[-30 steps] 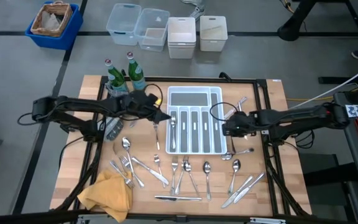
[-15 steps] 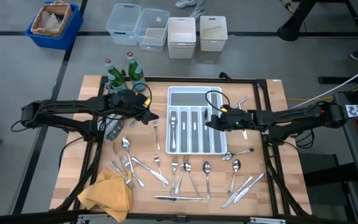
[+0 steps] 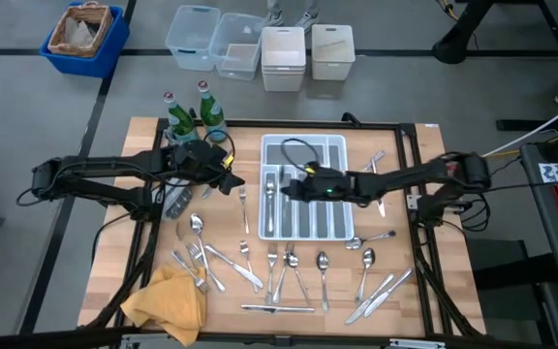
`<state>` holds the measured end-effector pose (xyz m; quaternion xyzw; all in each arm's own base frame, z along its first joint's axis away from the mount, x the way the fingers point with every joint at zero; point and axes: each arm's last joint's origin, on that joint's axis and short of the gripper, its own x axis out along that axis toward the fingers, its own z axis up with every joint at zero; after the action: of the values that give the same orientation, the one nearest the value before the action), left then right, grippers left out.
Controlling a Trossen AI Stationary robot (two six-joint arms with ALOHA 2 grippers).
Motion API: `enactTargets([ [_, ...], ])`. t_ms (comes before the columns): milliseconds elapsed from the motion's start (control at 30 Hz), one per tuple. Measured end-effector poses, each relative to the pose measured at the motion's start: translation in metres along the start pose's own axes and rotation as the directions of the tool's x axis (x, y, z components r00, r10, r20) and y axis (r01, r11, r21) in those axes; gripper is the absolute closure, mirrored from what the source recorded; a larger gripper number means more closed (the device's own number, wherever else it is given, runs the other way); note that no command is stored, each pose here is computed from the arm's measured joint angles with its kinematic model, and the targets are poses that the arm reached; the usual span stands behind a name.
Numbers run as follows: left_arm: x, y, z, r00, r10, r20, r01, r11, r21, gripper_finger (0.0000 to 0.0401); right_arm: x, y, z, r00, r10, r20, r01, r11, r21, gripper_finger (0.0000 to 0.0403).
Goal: Sort silverware
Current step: Put the silver spoon into the silverware tray
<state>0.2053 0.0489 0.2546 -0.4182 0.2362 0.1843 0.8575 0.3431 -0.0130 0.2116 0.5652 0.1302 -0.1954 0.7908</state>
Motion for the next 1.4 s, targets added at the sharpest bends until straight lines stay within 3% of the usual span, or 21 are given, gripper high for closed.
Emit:
enactTargets([
  [267,0.0,0.0,0.0,1.0,0.001,0.0,-0.001,1.0,0.006,0.032,0.044,0.006,-0.004,0.984,-0.172,-0.049,0.17,0.984,-0.047,0.0391],
  [733,0.0,0.004,-0.004,0.998,0.043,-0.042,-0.042,0.999,0.007,0.032,0.078,-0.017,-0.015,0.957,-0.288,-0.009,0.288,0.957,-0.009,0.0391],
  [1067,0.0,0.005,-0.006,0.997,0.057,-0.056,-0.056,0.998,0.025,0.032,0.09,-0.032,-0.021,0.946,-0.323,-0.024,0.322,0.947,-0.014,0.0385],
  [1400,0.0,0.007,-0.008,0.994,0.059,-0.091,-0.06,0.998,-0.006,0.032,0.091,-0.032,-0.021,0.951,-0.307,-0.027,0.307,0.952,-0.011,0.0325],
])
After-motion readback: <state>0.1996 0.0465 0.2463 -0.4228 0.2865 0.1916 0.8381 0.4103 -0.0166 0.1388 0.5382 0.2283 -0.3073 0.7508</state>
